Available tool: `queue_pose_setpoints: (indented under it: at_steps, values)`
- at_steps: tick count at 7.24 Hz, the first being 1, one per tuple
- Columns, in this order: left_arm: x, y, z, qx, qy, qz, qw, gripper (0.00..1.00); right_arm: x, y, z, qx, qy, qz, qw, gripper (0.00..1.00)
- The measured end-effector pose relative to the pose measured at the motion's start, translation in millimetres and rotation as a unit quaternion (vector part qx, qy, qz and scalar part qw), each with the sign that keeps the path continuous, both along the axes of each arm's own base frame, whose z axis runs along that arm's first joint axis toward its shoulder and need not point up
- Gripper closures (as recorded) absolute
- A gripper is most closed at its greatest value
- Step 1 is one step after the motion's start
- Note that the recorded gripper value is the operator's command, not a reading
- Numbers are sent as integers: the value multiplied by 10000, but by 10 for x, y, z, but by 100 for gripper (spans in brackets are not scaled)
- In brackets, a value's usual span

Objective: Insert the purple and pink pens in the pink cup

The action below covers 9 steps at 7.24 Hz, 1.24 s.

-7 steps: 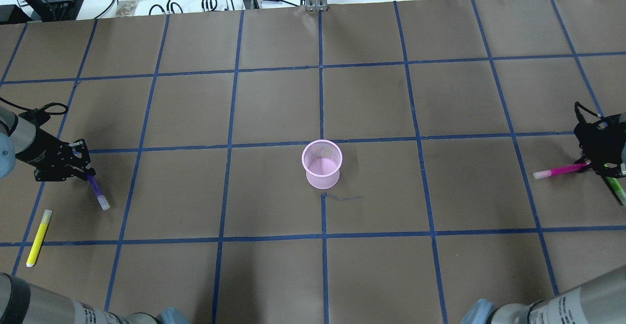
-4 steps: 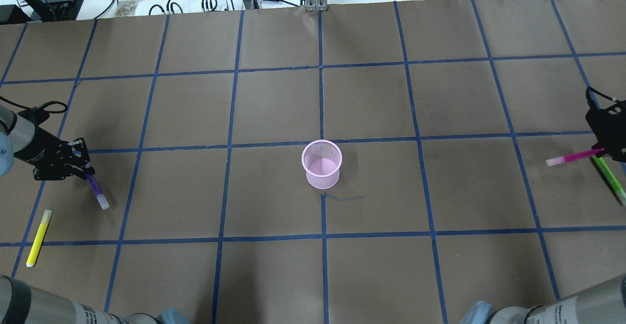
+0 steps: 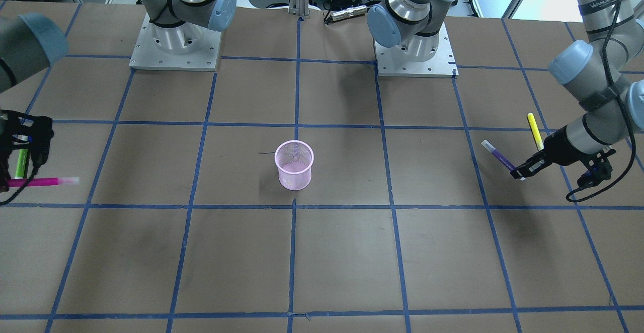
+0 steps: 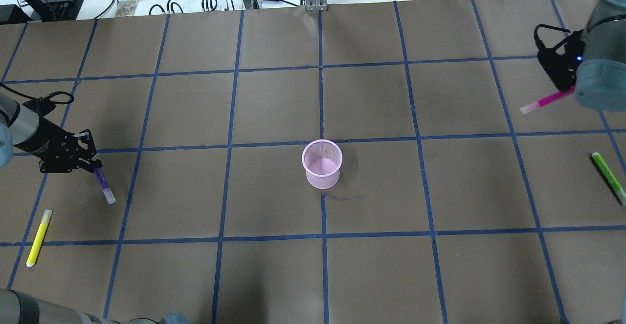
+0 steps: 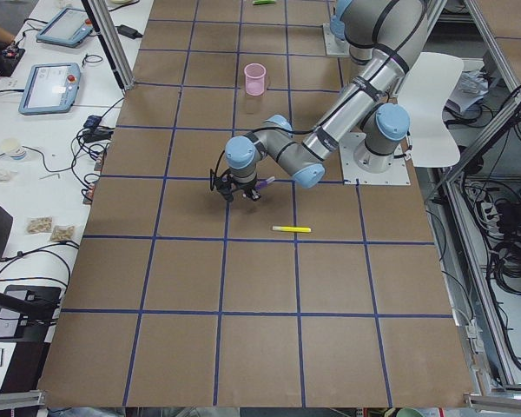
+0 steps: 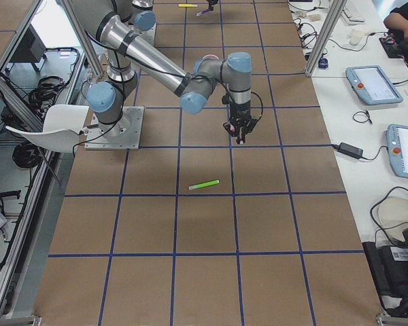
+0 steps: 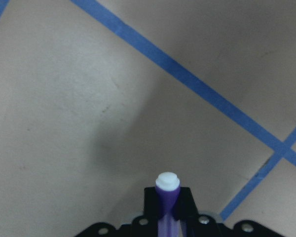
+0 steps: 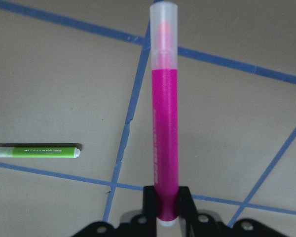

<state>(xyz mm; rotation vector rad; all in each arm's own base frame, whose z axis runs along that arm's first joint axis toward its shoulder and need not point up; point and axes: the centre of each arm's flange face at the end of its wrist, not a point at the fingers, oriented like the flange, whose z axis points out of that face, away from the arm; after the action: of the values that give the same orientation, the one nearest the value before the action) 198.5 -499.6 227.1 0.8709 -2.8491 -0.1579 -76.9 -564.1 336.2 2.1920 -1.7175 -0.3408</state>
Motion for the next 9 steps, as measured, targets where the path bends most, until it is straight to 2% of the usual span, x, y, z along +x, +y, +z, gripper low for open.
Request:
queue_pose_setpoints:
  at_steps: [3,6,7,9]
  values:
    - [-241,-41,244,11,35,-16,10000,100,1711,82,281,-180,-145,-346,9991,100]
    - [-422,-54,353,4,39,-129,9999,100,3039,479,435,-180,-220,-667,9974,100]
    - [-431,-55,356,6,40,-135,9999,100,3295,615,427,-162,-150,-586,9980,100]
    - [-439,-57,355,5,45,-138,9999,100,3744,843,348,-340,287,-357,9984,100]
